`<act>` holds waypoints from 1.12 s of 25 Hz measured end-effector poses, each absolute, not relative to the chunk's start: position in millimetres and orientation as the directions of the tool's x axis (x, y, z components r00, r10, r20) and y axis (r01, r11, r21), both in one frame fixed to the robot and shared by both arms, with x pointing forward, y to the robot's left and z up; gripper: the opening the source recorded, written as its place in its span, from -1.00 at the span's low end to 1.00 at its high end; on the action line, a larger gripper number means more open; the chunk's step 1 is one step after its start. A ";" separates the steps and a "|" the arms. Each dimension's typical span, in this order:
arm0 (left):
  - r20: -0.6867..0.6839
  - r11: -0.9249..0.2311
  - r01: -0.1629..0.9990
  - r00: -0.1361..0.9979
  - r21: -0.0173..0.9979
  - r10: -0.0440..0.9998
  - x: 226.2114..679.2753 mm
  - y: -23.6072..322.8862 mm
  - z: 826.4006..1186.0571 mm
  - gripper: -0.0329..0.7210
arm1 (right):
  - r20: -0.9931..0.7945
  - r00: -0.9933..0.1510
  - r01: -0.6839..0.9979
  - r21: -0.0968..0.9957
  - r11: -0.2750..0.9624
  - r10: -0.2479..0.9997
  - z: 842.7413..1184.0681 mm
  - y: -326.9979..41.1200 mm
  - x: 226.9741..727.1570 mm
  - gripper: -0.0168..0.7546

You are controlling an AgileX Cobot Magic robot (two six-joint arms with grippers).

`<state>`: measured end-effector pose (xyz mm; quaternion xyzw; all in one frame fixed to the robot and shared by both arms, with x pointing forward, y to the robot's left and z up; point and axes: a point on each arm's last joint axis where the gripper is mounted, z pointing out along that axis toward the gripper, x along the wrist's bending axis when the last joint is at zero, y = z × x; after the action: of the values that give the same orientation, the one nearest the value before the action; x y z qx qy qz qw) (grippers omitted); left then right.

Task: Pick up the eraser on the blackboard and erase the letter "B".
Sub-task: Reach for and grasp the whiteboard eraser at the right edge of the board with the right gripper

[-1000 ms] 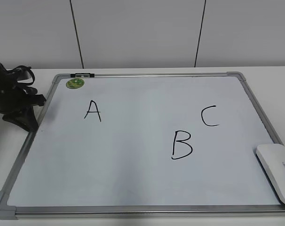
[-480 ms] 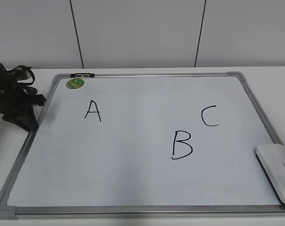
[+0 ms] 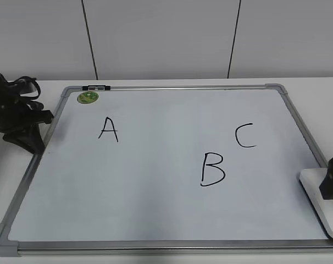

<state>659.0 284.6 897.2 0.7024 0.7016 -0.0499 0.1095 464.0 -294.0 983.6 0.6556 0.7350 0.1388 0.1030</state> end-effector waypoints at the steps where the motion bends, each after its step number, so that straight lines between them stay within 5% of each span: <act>1: -0.224 0.008 0.996 0.011 0.084 0.975 659.0 284.6 897.2 -0.80 | 0.034 -0.118 0.941 0.324 0.101 0.992 979.4 -294.0 469.0 0.78; 16: -0.224 0.008 0.996 0.011 0.084 0.975 659.0 284.6 897.2 -0.80 | 0.038 -0.112 0.973 0.205 0.102 0.993 928.5 -295.3 503.7 0.76; 28: -0.224 0.008 0.996 0.011 0.084 0.975 659.0 284.6 897.2 -0.80 | 0.038 -0.114 0.976 0.190 0.105 0.993 924.8 -295.4 504.4 0.45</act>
<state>659.0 284.6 897.2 0.7024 0.7016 -0.0499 0.1095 504.4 -295.4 924.8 0.6636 0.7417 0.0839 0.0493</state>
